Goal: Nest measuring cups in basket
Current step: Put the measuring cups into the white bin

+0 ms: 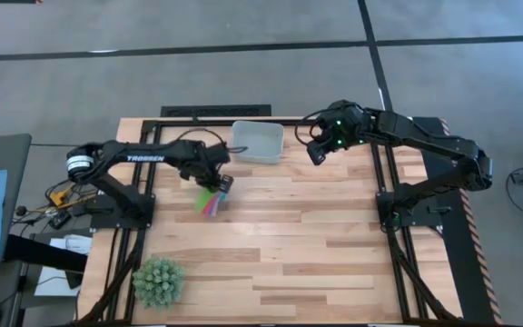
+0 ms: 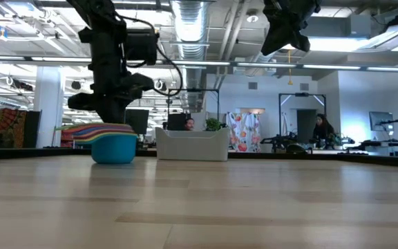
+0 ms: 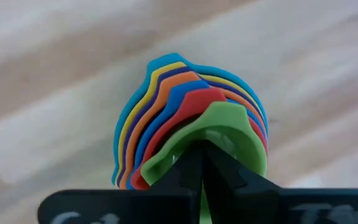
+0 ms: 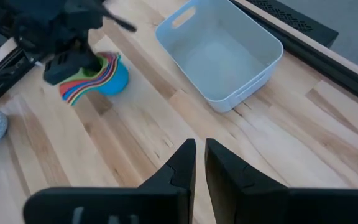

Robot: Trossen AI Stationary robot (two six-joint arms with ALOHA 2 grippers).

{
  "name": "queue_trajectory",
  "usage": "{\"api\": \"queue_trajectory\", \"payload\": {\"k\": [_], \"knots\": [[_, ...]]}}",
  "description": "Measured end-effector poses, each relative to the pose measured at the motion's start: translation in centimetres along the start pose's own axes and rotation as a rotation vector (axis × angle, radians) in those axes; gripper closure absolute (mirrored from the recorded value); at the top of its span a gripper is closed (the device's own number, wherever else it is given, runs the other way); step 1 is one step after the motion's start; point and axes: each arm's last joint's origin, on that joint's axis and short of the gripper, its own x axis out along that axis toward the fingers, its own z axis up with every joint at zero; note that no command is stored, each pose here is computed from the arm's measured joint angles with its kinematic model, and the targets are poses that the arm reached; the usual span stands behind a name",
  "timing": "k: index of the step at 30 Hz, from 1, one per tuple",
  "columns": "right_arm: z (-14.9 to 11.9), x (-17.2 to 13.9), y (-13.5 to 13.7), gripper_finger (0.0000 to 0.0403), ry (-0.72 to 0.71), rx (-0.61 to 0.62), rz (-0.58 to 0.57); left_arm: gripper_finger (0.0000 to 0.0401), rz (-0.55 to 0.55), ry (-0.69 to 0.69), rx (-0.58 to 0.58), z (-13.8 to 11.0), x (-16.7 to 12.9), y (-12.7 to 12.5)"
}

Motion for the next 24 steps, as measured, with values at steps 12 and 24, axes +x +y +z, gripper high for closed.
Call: {"api": "queue_trajectory", "payload": {"k": [12, 24], "knots": [[0.4, 0.0, -0.9, 0.0342, 0.011, 0.003, 0.023, 0.0391, -0.093, -0.085, 0.116, 0.1, -3.6, -4.0], [-0.1, -0.4, -0.2, 0.0342, 0.029, -0.008, 0.066, 0.0243, -0.129, -0.022, 0.125, 0.5, -4.7, -3.9]]}}
